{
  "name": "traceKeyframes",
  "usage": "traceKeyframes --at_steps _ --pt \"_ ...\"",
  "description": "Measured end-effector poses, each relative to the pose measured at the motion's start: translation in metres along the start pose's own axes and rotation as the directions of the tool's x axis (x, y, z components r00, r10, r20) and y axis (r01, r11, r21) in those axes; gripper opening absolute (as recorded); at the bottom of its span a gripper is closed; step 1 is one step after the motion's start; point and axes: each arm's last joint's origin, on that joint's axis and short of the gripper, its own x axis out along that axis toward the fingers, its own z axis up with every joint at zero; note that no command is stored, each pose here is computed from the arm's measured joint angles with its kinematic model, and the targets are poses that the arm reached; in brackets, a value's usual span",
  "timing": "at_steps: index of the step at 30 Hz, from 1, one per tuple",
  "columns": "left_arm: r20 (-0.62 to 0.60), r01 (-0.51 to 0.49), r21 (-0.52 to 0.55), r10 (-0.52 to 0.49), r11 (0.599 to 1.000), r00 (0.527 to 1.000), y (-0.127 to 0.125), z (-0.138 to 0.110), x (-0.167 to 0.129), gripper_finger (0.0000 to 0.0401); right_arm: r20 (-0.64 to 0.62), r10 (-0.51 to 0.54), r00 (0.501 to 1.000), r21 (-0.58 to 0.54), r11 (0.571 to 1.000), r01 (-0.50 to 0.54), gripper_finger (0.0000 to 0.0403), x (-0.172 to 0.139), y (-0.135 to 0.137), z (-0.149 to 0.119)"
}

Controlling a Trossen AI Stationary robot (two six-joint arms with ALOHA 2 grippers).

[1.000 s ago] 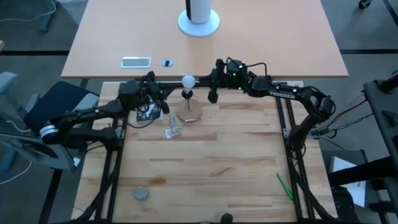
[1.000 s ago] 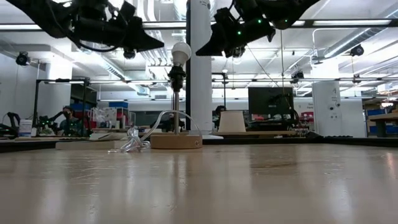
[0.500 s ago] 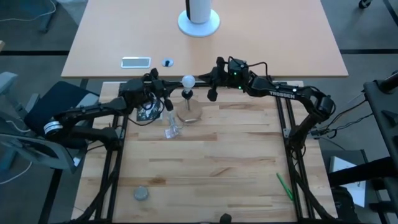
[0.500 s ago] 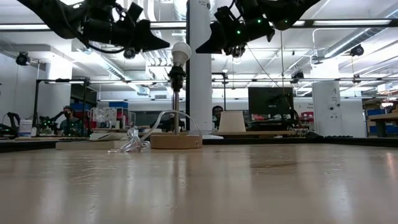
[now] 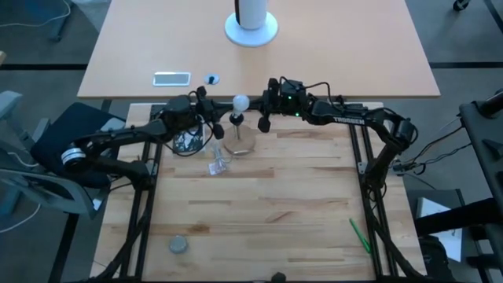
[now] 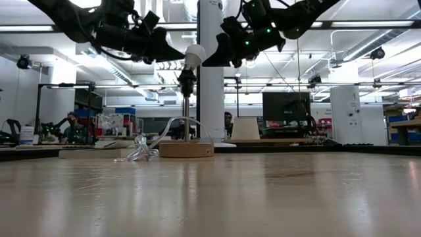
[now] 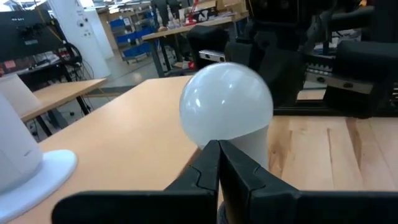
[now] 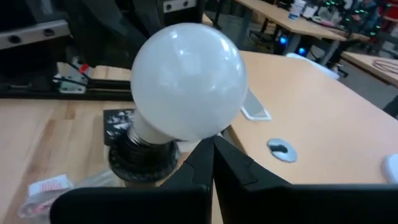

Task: Screw lightbulb
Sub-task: Insert the lightbulb into the lamp

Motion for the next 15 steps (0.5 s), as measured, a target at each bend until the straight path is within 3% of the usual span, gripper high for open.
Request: traceKeyframes --at_steps 15 --pt "-0.040 0.012 -0.010 -0.013 1.000 0.999 -0.0011 -0.0023 -0.0043 0.0000 0.051 0.004 0.999 -0.034 0.999 -0.002 0.0000 -0.0007 0.0050 0.0092"
